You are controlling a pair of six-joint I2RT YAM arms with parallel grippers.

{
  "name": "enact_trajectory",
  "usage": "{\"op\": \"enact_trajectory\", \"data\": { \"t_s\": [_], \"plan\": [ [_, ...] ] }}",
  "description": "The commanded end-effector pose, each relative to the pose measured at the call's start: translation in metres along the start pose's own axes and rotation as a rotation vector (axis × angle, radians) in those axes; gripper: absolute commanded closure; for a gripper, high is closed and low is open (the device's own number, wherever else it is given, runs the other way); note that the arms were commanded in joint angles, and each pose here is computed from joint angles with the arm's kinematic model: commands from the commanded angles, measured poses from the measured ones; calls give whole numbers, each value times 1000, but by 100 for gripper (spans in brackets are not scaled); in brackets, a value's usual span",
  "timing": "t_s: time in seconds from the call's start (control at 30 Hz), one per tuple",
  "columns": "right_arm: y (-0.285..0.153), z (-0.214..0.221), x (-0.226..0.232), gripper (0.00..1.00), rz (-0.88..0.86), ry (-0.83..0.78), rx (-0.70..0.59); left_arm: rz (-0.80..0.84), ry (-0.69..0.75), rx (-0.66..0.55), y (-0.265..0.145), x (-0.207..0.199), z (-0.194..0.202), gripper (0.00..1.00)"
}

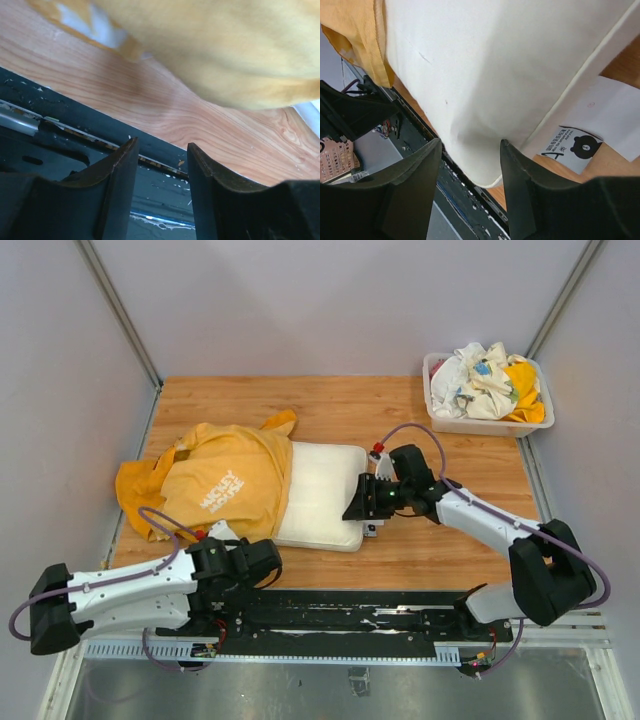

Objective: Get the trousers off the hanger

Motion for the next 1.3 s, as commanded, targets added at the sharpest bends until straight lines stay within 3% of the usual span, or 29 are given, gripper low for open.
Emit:
{"op": "enact_trajectory", "data": {
  "t_s": [0.0,0.4,0.87,1.13,1.27],
  "plan": [
    [-6,22,-9,47,57,-33,44,71,-160,-38,4,4,-11,51],
    [-8,49,-12,41,72,-44,96,47,-312,-237,11,23,-47,43],
    [2,48,-6,40,53,-58,121,121,-334,-433,23,17,-79,33],
    [5,46,-7,40,58,-68,134,96,-280,-464,47,2,-84,47],
    [11,41,-10,40,64,-73,135,102,-250,-472,53,-1,-86,73]
  ]
}}
Point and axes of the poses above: each gripper's point midway between its finger pads, its own y axis out along the fingers, its own x axis along the line the jaws close on, z = x × y, the point moved 2 cm from there along -y, back along the fingers, and after that the axes turned 9 degrees about -y, right-handed, at the moved point
